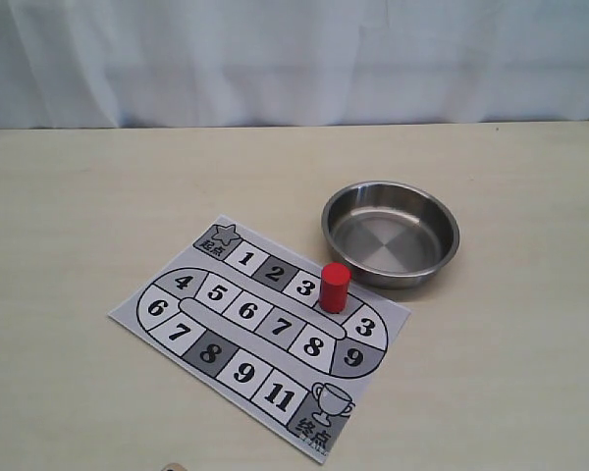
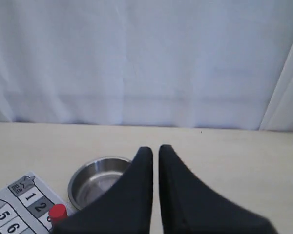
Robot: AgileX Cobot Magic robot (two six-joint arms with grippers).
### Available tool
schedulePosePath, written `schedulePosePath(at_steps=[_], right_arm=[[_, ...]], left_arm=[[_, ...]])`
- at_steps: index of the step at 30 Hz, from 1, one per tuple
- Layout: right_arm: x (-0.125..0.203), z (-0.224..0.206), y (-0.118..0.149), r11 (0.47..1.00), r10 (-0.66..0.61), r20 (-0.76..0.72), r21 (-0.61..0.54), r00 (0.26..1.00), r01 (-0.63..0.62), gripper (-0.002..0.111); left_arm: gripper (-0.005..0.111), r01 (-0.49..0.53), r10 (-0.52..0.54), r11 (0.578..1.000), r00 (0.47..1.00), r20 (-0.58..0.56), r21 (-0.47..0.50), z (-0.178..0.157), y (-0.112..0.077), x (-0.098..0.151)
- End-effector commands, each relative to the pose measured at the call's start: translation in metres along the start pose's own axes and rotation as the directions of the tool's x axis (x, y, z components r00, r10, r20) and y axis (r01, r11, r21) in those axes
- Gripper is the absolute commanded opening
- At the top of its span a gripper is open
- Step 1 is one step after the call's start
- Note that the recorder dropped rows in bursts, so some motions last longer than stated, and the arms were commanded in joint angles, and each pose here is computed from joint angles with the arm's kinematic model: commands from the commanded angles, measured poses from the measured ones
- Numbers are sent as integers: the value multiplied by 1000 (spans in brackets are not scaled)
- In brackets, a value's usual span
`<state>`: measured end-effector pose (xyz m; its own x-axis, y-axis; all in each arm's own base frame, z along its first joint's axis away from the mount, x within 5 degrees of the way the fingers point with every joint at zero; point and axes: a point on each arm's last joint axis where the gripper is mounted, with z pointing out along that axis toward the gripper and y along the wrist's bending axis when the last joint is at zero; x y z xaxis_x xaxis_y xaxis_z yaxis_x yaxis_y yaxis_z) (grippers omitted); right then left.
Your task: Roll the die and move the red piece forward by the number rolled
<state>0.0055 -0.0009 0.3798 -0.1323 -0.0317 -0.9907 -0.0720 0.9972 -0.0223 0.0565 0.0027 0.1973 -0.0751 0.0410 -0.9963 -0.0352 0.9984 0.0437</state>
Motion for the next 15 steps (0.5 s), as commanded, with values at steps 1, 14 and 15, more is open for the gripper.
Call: schedulePosePath(at_steps=[1,14,15], right_arm=[[15,-31,0,1000,-1,122,-4,993,1,4],[46,-12,3,983,-2,104,182,995,-18,4],[49,-8,3,985,-2,104,174,995,-16,4]], left_arm=[[0,4,-4,1000,1000,18,1,0,0,-3],[0,4,-4,1000,1000,18,1,0,0,-3],[0,4,-4,1000,1000,18,1,0,0,-3]])
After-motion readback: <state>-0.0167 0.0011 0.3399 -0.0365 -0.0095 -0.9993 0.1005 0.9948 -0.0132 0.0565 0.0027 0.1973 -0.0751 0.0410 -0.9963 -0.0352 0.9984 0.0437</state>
